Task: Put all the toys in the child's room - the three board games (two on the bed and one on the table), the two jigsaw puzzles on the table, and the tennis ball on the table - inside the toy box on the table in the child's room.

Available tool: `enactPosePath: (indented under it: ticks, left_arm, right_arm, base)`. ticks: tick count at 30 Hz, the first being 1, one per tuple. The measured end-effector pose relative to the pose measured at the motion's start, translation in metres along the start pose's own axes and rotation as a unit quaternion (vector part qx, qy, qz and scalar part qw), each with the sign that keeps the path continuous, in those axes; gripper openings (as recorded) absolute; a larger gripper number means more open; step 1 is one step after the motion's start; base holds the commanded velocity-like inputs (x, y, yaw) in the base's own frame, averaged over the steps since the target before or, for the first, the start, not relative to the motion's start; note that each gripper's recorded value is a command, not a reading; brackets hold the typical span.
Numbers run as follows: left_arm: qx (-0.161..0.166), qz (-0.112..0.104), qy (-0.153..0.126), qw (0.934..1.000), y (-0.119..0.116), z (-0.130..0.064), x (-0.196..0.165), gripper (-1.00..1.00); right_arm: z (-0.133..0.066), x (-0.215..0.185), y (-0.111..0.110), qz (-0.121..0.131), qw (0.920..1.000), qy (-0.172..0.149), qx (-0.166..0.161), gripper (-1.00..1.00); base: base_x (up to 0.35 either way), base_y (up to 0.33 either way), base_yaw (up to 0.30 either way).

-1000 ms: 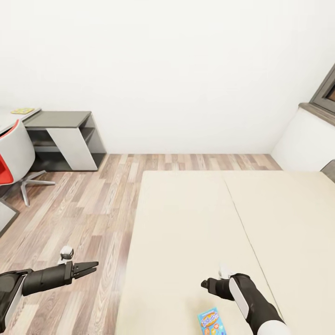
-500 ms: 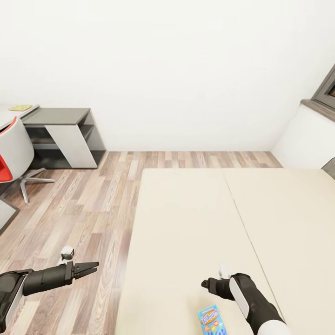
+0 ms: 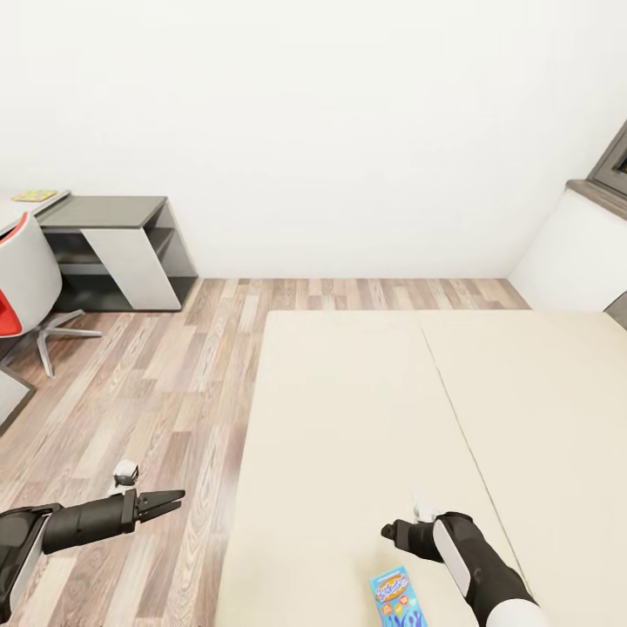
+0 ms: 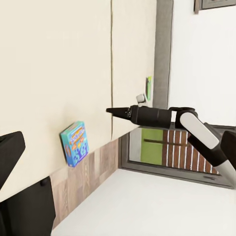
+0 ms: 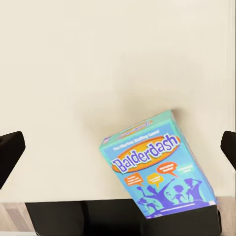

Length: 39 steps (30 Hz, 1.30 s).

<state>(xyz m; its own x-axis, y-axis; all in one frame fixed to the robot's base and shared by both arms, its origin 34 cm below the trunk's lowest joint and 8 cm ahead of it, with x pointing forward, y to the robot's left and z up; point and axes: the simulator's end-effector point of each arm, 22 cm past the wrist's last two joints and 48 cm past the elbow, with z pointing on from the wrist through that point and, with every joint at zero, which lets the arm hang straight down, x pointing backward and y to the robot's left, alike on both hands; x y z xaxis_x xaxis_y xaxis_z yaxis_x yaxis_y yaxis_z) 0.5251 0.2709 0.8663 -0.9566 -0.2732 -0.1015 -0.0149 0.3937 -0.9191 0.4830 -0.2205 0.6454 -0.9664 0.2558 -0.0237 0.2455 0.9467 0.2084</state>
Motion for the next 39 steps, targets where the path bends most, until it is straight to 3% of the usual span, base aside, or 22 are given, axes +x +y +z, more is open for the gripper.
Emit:
enactPosePath:
  ticks: [13,39]
  left_arm:
    - [-0.003,-0.007,0.004,1.0000,0.006,0.002,0.003,1.00]
    - [-0.009,-0.021,0.011,0.9997,0.019,0.006,0.009,1.00]
  right_arm:
    - [0.003,-0.002,-0.020,0.002,0.9999,-0.005,0.014,1.00]
    - [0.013,0.003,-0.028,0.003,0.9998,-0.004,0.020,1.00]
  base:
    - [0.000,0.000,0.000]
    - [0.000,0.000,0.000]
